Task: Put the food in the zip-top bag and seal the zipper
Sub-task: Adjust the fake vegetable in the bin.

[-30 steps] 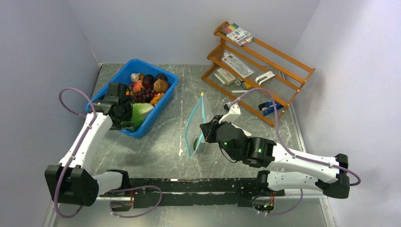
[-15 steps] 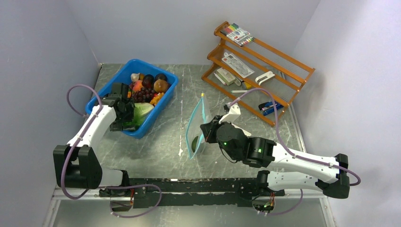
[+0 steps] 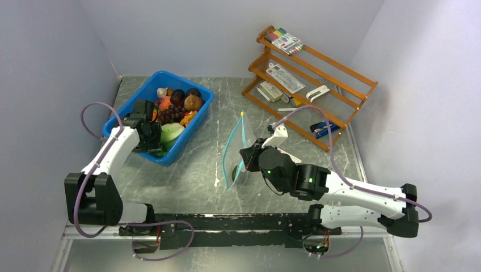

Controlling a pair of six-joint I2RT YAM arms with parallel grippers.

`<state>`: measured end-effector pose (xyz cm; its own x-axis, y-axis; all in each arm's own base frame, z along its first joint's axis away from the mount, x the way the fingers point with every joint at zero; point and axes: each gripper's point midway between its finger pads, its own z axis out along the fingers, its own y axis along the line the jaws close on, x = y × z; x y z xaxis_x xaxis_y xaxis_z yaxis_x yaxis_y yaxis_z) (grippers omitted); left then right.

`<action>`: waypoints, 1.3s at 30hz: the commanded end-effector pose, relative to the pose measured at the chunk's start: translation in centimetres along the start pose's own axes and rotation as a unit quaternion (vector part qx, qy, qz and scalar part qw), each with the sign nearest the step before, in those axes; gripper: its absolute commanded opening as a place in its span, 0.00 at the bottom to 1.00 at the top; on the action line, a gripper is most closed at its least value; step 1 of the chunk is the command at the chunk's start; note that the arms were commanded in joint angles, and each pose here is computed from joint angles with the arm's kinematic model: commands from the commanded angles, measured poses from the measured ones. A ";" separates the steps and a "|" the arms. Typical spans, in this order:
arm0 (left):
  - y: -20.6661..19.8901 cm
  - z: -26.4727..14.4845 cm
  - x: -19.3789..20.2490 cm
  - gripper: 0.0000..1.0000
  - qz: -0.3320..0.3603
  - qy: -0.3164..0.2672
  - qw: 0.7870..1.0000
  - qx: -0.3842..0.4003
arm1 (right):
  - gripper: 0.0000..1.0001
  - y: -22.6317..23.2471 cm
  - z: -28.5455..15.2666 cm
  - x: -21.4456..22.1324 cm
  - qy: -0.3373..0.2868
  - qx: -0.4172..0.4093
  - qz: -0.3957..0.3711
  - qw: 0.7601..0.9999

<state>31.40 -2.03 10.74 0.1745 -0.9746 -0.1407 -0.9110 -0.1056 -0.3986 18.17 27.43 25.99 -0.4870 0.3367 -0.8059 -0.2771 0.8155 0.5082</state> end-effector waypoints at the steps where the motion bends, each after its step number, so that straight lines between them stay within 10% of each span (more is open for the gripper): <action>1: -0.9 -1.5 -1.3 0.57 -0.007 -0.017 0.999 0.028 | 0.00 0.6 -0.2 -1.3 -0.015 -0.004 0.018 1.000; 27: -3.5 -9.4 -5.7 0.42 0.022 -0.090 0.982 0.167 | 0.00 1.4 0.7 -0.4 -0.001 -0.007 0.019 1.000; 39: -8.1 -10.9 -3.2 0.41 0.244 -0.088 0.918 0.300 | 0.00 1.7 1.2 0.4 0.006 -0.008 0.020 1.000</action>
<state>32.07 0.29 21.99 -0.0109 -0.8948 -0.4463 -0.6724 0.3369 -0.6591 18.14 28.91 24.83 -0.5194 0.3171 -0.7935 -0.2744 0.8175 0.5064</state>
